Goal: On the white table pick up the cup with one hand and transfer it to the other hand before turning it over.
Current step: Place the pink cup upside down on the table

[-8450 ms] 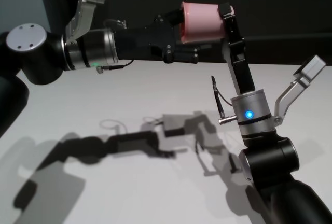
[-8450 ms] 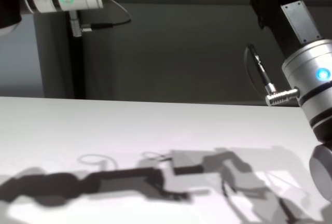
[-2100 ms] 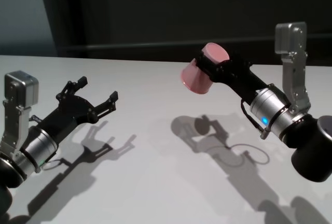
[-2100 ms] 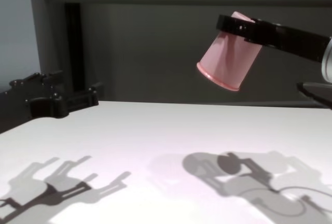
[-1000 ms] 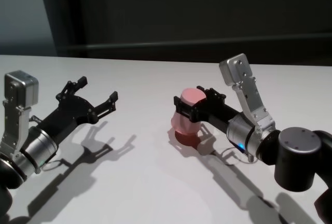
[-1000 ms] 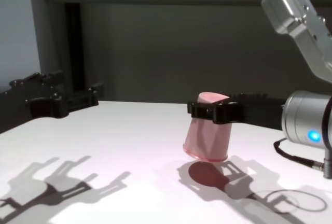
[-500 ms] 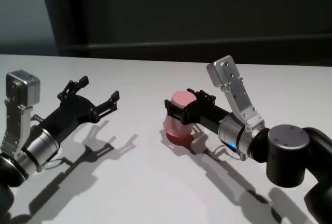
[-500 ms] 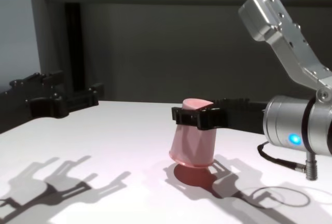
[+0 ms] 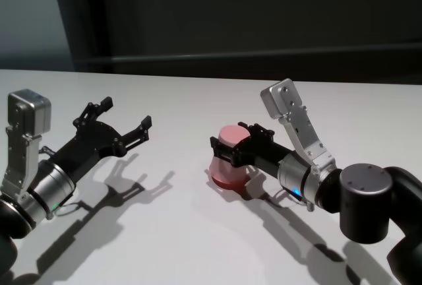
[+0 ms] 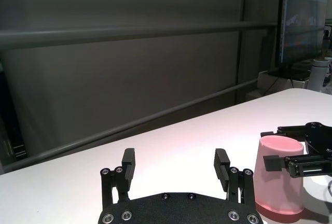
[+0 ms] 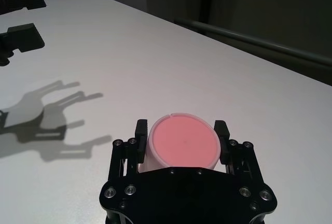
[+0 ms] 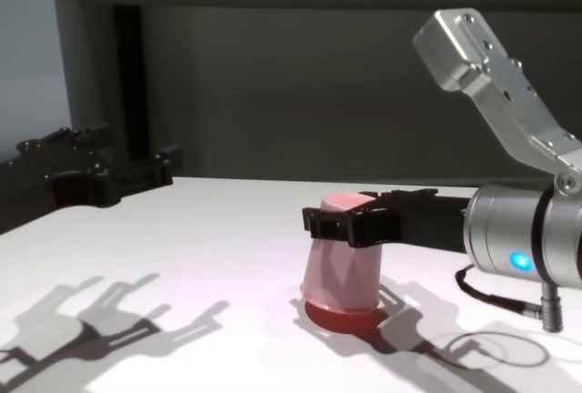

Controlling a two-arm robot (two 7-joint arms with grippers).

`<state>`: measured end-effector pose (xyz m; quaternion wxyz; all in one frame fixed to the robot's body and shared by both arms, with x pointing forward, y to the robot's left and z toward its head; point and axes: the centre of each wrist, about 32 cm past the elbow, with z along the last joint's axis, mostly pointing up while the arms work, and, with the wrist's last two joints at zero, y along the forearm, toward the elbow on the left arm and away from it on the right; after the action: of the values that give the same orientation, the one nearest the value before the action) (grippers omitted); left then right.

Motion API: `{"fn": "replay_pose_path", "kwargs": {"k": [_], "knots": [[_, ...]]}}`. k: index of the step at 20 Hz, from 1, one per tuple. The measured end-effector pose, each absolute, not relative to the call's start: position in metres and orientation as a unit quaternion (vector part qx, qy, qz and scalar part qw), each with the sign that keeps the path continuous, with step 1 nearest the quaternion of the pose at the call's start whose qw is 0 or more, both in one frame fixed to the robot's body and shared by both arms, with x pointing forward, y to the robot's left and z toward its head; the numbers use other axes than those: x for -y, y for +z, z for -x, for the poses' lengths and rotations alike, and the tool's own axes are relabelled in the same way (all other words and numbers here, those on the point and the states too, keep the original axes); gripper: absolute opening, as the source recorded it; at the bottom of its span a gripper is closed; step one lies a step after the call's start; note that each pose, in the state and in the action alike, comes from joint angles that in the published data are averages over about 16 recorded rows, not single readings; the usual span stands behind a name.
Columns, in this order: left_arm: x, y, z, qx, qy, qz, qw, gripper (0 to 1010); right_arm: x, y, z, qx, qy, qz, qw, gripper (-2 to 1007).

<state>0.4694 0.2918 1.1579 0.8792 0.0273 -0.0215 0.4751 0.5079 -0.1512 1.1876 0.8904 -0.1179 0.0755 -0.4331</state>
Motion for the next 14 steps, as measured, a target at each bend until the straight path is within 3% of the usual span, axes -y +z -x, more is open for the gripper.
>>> {"fn": "replay_pose_path", "kwargs": {"k": [14], "knots": [[-0.2918, 1.1579, -0.4694, 0.022, 0.475, -0.027, 0.879, 1001, 0.154, 1.1821, -0.506, -0.085, -0.429, 0.132, 0.889, 759]]}}
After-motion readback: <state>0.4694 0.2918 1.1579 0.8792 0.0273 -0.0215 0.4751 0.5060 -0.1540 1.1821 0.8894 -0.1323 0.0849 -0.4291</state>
